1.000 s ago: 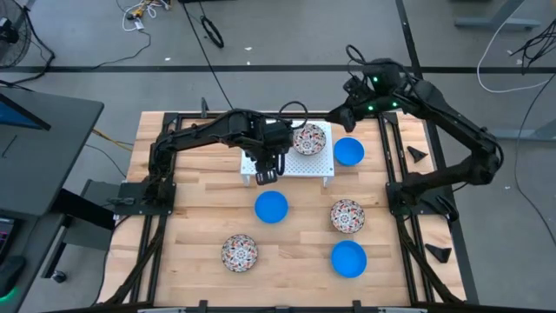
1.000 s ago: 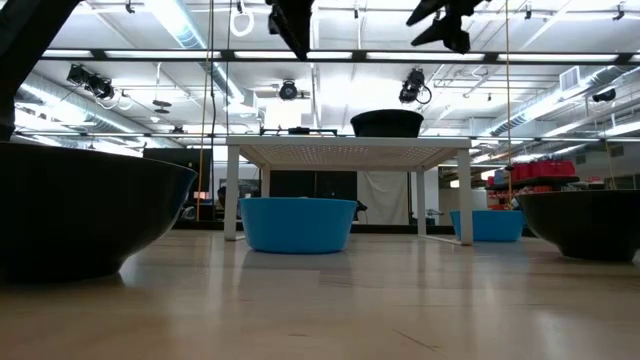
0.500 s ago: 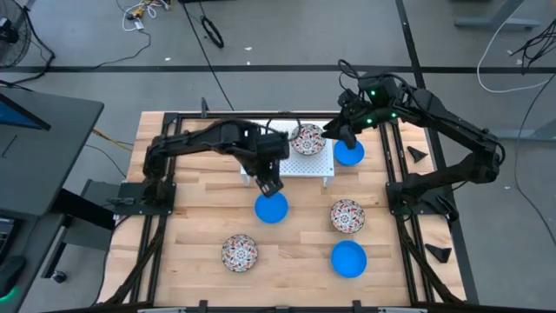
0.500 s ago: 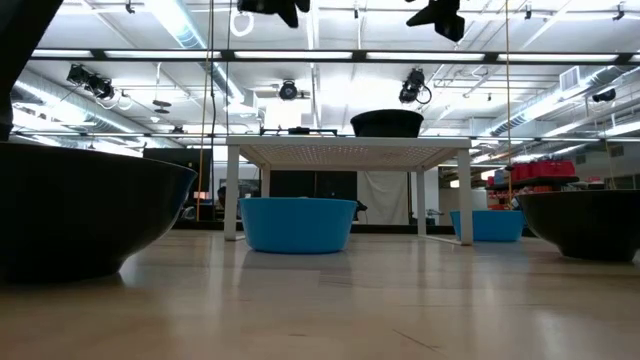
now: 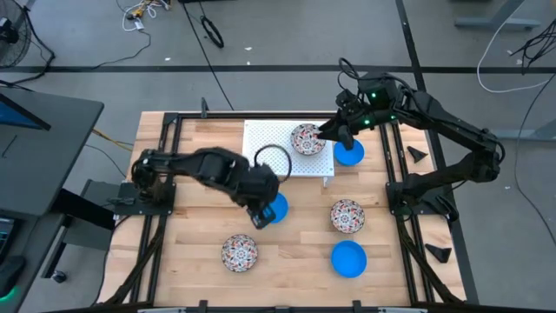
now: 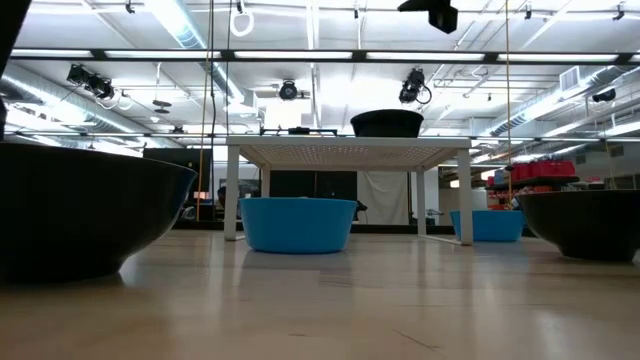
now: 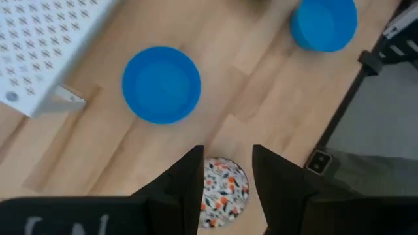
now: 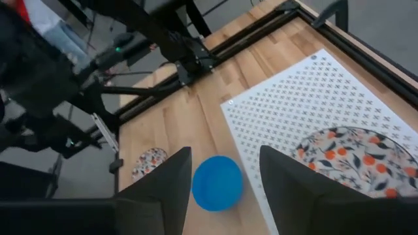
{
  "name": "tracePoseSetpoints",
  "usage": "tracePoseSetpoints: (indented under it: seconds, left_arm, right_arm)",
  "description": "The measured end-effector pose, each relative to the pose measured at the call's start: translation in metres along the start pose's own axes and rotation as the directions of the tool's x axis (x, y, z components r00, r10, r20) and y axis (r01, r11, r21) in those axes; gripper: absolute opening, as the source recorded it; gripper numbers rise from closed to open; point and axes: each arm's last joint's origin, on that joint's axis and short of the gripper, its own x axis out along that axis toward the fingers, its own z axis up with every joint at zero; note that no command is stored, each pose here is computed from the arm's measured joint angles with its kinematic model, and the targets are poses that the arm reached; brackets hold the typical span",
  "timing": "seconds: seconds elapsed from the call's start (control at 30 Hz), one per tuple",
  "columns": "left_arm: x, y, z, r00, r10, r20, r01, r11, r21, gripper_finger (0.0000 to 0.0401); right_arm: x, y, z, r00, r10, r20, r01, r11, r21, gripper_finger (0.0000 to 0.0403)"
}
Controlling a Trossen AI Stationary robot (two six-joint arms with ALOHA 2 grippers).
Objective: Pick & Place Mini bowls
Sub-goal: Stack the left white patterned bowl on top of the other white patterned bowl on the shelf
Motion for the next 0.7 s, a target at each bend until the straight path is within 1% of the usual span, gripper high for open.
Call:
tracePoseSetpoints:
  seconds: [0.3, 0.43, 0.53, 0.6, 0.7]
  left_arm:
    - [-0.006, -0.032, -0.041, 1.000, -0.024, -0.007, 0.023, 0.999, -0.046, 0.0135]
    - [-0.009, -0.045, -0.061, 0.999, -0.037, -0.014, 0.036, 0.996, -0.083, 0.0135]
    - [-0.012, -0.053, -0.075, 0.999, -0.050, -0.023, 0.046, 0.991, -0.125, 0.0135]
    - [-0.014, -0.058, -0.084, 0.998, -0.053, -0.021, 0.048, 0.985, -0.168, 0.0135]
    - [-0.017, -0.063, -0.096, 0.998, -0.054, -0.010, 0.050, 0.969, -0.241, 0.0135]
  right_arm:
    - [0.003, 0.009, -0.002, 0.999, 0.035, -0.002, -0.035, 0.999, 0.009, 0.0183]
    - [0.005, 0.012, -0.003, 1.000, 0.023, -0.001, -0.023, 1.000, 0.007, 0.0183]
    - [0.005, 0.013, -0.003, 1.000, 0.022, 0.000, -0.022, 1.000, 0.018, 0.0183]
    - [0.006, 0.015, -0.003, 1.000, 0.015, 0.010, -0.015, 1.000, 0.021, 0.0183]
    - [0.007, 0.018, -0.002, 0.999, 0.031, 0.027, -0.031, 0.999, 0.008, 0.0183]
